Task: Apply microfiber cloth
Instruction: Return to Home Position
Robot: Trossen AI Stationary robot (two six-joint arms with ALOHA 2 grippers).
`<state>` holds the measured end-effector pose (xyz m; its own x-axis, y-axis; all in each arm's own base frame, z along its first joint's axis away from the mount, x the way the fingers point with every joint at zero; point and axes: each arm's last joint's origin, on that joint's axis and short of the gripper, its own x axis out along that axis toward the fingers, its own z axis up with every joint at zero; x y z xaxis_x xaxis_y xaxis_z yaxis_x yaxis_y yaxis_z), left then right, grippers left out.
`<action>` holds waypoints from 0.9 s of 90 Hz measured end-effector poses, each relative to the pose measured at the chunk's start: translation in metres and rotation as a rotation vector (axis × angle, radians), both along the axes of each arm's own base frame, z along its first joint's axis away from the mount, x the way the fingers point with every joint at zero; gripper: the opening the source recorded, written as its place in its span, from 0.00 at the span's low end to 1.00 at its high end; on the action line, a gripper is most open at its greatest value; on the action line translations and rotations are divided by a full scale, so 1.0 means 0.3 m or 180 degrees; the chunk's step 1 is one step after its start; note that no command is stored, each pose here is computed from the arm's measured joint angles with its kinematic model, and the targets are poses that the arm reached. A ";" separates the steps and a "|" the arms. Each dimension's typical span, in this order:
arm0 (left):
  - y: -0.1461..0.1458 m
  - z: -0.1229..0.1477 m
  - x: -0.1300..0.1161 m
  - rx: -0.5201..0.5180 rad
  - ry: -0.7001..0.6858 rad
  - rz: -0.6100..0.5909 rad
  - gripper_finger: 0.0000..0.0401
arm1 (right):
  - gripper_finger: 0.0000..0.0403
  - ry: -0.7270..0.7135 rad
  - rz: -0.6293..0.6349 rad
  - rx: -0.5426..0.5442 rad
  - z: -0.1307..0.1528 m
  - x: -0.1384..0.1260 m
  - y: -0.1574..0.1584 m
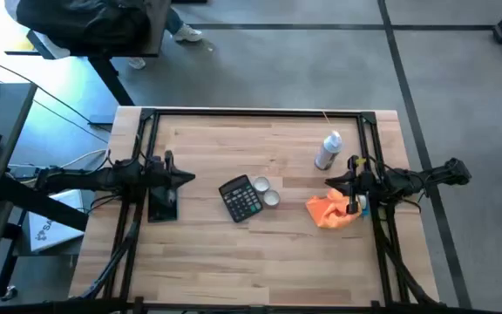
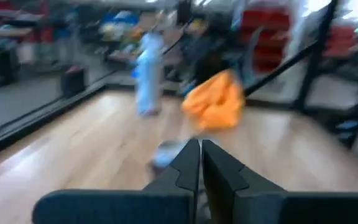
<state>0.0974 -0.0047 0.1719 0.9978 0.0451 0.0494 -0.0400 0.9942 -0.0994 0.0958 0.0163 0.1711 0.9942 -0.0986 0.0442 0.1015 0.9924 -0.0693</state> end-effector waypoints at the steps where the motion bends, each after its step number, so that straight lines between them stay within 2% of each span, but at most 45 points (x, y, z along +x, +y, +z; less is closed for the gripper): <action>1: -0.003 0.004 -0.002 -0.0004 -0.0049 -0.0030 0.00 | 0.00 0.0001 0.0000 -0.0002 0.000 0.000 0.000; 5: -0.012 0.021 -0.006 0.0009 -0.0195 -0.0084 0.00 | 0.00 0.0001 0.0008 -0.0002 0.000 0.000 0.000; 13: -0.020 0.035 -0.009 0.0115 -0.0307 0.0064 0.00 | 0.00 0.0003 0.0020 -0.0002 0.000 0.000 0.001; 34: -0.015 0.027 -0.011 0.0128 -0.0200 0.0522 0.00 | 0.00 0.0001 0.0022 -0.0001 0.000 0.000 0.001; 81: -0.015 0.025 -0.010 0.0133 -0.0179 0.0529 0.00 | 0.00 0.0001 0.0022 -0.0001 0.000 0.000 0.001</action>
